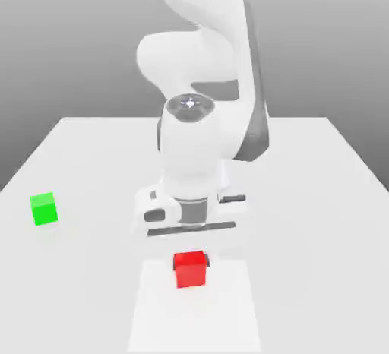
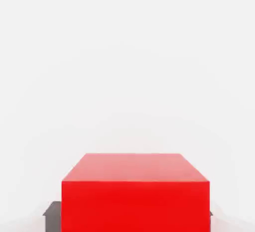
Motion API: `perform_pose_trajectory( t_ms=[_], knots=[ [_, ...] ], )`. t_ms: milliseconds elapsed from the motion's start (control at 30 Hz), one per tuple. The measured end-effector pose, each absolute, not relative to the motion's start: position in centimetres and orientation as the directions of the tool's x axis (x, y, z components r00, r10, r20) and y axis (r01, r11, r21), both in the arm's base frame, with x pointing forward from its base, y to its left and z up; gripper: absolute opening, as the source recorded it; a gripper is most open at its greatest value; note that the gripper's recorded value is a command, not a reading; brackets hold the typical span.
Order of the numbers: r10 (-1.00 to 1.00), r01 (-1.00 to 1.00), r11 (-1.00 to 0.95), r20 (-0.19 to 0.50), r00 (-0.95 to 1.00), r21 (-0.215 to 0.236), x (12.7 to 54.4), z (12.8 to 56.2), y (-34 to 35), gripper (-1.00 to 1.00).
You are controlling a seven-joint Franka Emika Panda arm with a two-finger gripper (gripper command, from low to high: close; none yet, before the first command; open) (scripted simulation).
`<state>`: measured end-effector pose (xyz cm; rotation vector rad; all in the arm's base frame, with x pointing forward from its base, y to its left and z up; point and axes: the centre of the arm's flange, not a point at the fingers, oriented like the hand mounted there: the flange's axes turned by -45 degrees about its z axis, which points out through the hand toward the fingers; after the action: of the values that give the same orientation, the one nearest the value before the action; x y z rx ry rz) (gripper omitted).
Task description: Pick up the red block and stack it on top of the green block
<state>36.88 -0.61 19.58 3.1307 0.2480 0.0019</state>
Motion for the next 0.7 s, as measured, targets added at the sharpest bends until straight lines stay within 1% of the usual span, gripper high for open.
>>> perform_pose_trajectory(
  t_ms=[67, 233, 333, 500, 700],
  knots=[
    [0.154, 0.154, -0.988, 0.003, 0.988, 0.003, 36.8, 21.0, -1.4, -1.0],
    [0.047, 0.046, -0.999, 0.02, 0.999, 0.017, 36.1, 23.2, -9.6, -1.0],
    [-0.006, -0.007, -1.0, 0.027, 1.0, 0.024, 34.8, 24.3, -14.2, -1.0],
    [-0.108, -0.109, -0.994, 0.031, 0.994, 0.029, 30.8, 25.5, -21.7, -1.0],
    [-0.232, -0.232, -0.972, 0.023, 0.973, 0.023, 23.9, 25.8, -29.1, -1.0]
  ],
)
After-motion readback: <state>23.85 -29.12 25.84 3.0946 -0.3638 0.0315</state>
